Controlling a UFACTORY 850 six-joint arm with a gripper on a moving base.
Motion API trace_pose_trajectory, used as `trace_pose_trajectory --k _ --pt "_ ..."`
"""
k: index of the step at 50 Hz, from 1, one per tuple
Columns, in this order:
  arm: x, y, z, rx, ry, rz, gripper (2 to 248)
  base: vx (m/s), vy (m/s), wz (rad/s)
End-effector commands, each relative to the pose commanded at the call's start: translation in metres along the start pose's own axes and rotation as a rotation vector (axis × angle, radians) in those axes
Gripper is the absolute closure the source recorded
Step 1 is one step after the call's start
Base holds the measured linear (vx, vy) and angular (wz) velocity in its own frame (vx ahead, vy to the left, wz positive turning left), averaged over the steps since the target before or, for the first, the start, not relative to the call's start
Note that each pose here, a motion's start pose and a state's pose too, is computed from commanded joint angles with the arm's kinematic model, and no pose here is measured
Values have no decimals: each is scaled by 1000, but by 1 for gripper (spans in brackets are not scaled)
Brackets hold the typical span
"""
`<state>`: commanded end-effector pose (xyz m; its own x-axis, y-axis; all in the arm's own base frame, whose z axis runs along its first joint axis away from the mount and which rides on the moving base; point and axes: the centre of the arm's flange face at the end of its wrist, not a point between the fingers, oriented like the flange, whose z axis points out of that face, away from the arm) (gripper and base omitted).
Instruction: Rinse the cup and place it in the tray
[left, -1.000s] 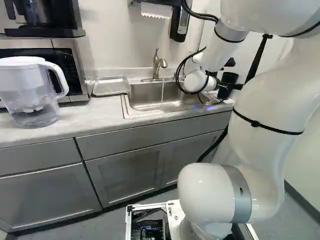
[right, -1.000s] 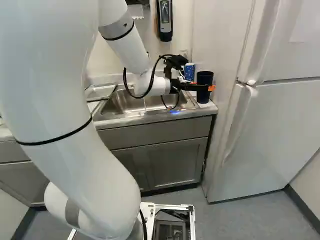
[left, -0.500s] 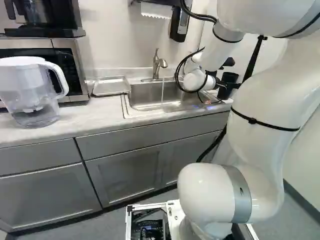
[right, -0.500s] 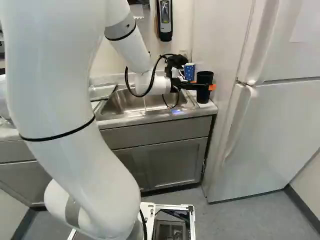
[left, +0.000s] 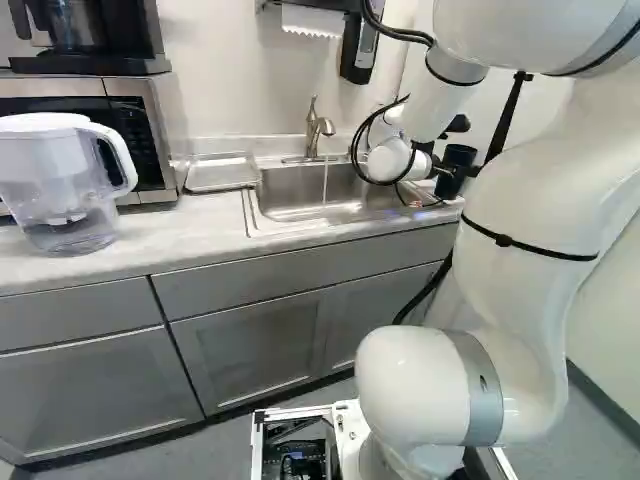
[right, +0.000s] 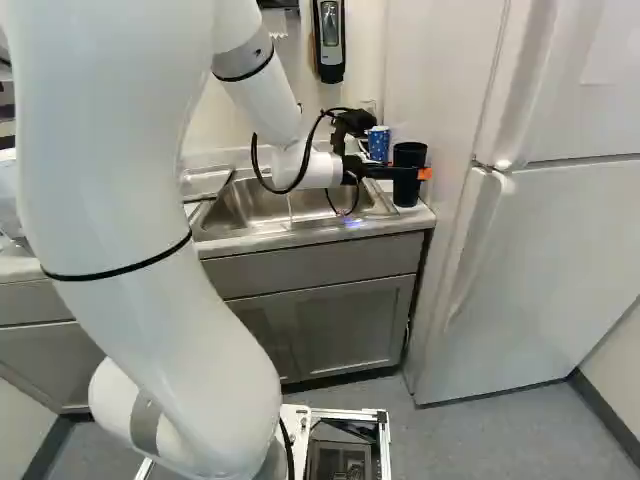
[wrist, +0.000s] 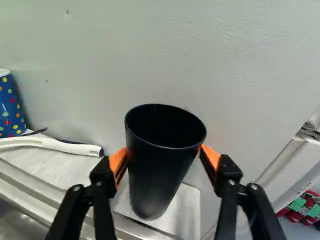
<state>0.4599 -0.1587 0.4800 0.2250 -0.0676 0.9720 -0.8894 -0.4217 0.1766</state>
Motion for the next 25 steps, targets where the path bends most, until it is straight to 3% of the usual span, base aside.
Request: trace_pose_trajectory --k 1,2,6,7,11,12,25 --pt "0 0 0 0 0 0 42 0 0 0" --pt "0 0 0 0 0 0 80 0 0 0" --pt "0 0 0 0 0 0 80 0 0 0" --pt "0 0 0 0 0 0 115 0 0 0" --pt "0 0 0 0 0 0 115 0 0 0" --pt "0 0 0 0 0 0 126 0 0 0" --pt "1 0 0 0 1 1 126 0 0 0"
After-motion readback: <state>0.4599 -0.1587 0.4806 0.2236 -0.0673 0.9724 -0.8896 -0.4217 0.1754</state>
